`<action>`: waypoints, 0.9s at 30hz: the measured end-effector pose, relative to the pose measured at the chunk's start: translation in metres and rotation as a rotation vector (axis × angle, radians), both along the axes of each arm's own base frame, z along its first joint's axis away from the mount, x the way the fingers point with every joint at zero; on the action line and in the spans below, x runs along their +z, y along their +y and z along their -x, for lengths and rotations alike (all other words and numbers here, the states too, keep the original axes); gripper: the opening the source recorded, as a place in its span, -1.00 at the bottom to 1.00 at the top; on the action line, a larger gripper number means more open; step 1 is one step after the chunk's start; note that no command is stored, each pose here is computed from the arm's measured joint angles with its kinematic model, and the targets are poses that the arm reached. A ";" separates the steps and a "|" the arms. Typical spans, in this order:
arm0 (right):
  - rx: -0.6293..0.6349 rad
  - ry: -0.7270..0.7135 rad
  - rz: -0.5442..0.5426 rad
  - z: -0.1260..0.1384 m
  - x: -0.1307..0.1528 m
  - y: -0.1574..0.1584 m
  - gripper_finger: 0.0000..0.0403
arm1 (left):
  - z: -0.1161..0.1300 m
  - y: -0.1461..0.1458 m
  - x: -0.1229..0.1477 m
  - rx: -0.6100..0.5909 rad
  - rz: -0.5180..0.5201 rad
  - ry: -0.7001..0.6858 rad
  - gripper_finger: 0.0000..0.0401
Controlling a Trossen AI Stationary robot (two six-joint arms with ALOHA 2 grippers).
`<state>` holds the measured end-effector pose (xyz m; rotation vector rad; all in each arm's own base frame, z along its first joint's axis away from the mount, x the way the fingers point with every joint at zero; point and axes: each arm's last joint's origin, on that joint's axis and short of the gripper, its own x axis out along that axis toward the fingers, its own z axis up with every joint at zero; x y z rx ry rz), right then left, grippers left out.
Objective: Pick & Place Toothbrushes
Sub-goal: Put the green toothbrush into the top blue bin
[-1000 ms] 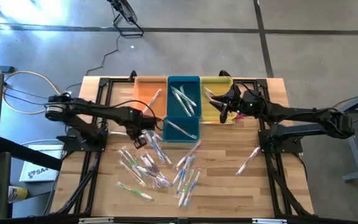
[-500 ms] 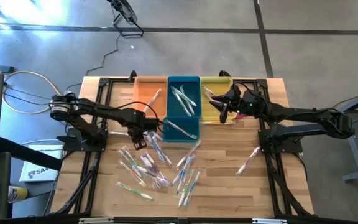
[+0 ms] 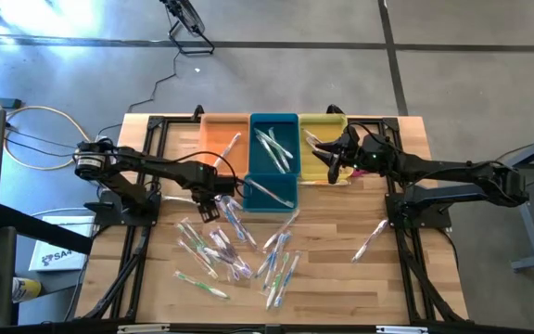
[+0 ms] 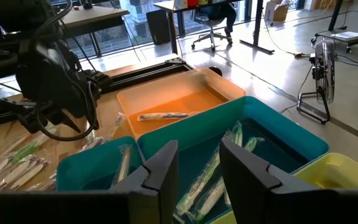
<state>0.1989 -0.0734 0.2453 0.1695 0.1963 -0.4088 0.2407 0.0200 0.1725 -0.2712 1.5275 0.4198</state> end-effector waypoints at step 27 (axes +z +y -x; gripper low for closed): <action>0.001 0.011 -0.029 0.000 -0.002 0.000 -0.45 | -0.015 -0.001 -0.031 -0.105 0.074 0.061 -0.27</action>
